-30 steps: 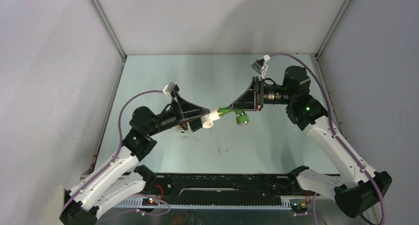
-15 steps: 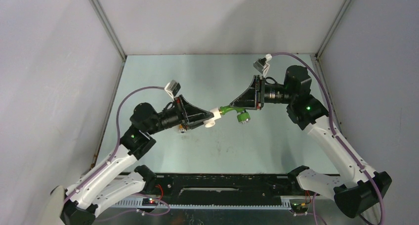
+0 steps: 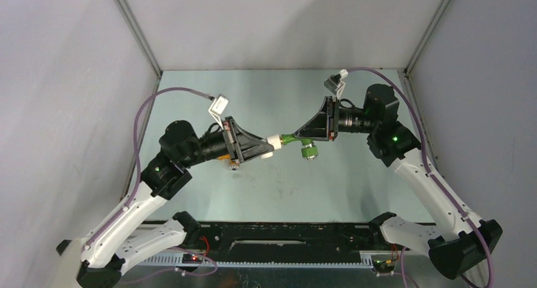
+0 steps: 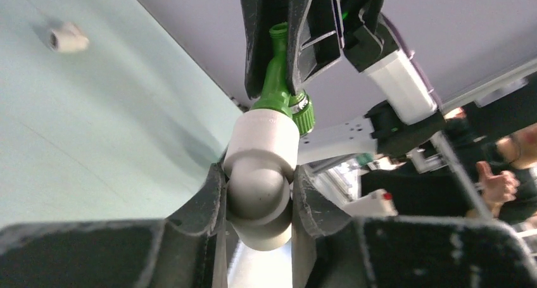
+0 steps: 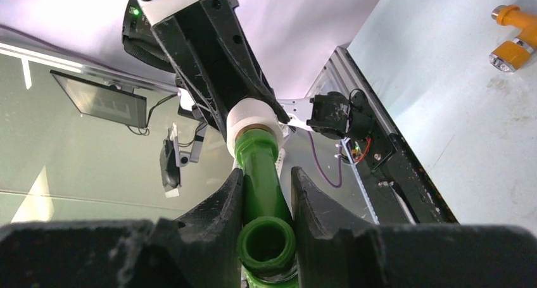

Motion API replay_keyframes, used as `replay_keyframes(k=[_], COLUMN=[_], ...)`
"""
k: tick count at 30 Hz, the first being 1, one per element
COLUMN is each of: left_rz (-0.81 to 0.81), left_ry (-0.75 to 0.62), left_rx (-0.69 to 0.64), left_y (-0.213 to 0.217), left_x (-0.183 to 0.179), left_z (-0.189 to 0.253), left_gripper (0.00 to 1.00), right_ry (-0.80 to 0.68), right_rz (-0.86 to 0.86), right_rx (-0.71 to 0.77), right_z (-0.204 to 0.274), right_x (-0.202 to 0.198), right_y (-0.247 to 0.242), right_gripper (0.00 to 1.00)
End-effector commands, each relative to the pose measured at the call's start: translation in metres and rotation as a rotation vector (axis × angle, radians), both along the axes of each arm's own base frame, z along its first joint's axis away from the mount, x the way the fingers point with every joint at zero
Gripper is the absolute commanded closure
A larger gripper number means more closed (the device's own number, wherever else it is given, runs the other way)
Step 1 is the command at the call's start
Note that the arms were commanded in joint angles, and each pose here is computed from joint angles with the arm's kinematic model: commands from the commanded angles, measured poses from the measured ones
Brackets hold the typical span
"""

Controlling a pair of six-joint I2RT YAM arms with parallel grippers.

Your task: Install the water faucets

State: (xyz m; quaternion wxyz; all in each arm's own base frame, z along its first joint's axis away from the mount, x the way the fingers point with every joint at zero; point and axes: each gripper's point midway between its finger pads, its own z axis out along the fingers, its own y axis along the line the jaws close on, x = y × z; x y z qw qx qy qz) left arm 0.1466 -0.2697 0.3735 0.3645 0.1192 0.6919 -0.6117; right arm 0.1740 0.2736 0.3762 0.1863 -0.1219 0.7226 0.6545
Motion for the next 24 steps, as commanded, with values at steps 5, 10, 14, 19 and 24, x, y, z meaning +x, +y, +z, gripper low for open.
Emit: replay_keyframes(k=[5, 10, 14, 19, 24], left_rz=[0.106, 0.007, -0.013, 0.004, 0.076], left_ry=[-0.820, -1.239, -1.460, -1.797, -2.104], left_rx=[0.199, 0.322, 0.478, 0.653, 1.008], left_y=[0.015, 0.011, 0.015, 0.017, 0.015], left_x=[0.021, 0.007, 0.006, -0.003, 0.002], left_z=[0.043, 0.049, 0.047, 0.051, 0.055], left_gripper=[1.00, 1.00, 1.00, 1.00, 1.00], right_ry=[0.071, 0.093, 0.107, 0.120, 0.128], right_rz=[0.020, 0.028, 0.032, 0.028, 0.030], right_rx=[0.006, 0.013, 0.027, 0.029, 0.037], right_z=[0.008, 0.010, 0.015, 0.015, 0.017], right_x=[-0.016, -0.018, -0.019, -0.018, -0.017], right_y=[0.002, 0.006, 0.006, 0.006, 0.007], right_gripper=[1.00, 1.00, 1.00, 1.00, 1.00])
